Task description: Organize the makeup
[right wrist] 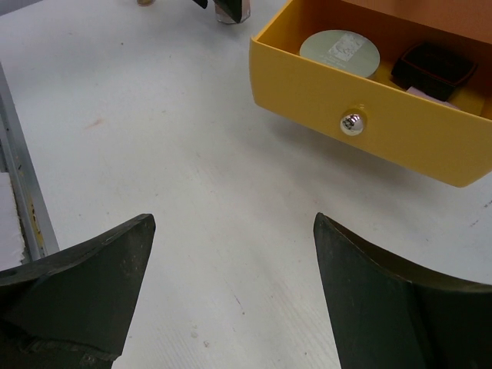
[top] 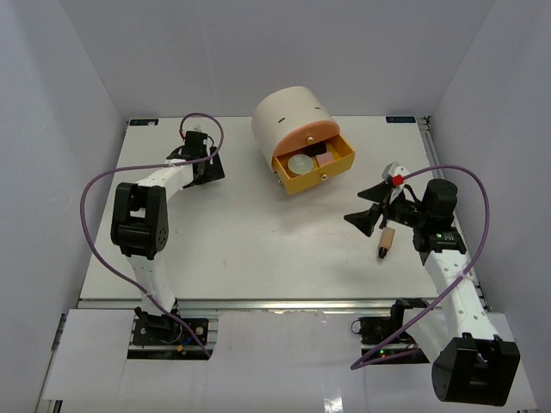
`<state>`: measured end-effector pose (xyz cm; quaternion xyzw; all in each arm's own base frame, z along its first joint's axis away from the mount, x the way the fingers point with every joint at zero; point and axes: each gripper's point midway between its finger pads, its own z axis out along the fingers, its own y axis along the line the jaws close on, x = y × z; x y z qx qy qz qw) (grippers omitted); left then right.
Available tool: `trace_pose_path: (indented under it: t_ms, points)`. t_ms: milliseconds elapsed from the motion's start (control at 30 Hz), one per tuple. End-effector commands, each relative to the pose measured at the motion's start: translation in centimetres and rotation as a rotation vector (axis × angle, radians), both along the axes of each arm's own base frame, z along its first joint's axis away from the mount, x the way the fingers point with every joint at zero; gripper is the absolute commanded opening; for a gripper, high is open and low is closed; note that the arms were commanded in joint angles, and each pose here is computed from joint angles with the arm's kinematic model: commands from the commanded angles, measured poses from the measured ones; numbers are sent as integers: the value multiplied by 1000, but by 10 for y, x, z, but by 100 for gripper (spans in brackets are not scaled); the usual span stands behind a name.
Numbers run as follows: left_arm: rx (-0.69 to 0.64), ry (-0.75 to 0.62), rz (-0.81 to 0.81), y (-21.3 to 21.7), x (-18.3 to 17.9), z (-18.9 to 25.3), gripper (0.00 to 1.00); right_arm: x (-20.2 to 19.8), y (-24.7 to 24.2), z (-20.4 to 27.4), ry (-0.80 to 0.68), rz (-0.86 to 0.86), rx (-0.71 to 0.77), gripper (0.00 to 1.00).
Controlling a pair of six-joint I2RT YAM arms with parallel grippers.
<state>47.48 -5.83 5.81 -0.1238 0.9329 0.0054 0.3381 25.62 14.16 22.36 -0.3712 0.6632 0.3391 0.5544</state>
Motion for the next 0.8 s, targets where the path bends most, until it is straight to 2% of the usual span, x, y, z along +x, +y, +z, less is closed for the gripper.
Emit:
trace_pose_path:
  t_ms: [0,300,567,767]
  points:
    - [60,-32,32,15,22,19,98,0,1,8,-39,22,16,90]
    - [97,14,34,29,33,-2,98,3,-3,7,-32,2,18,90]
    - [103,8,27,30,46,-2,96,1,-5,8,-36,9,24,90]
    - [89,9,35,30,45,-3,76,2,-6,8,-38,3,24,90]
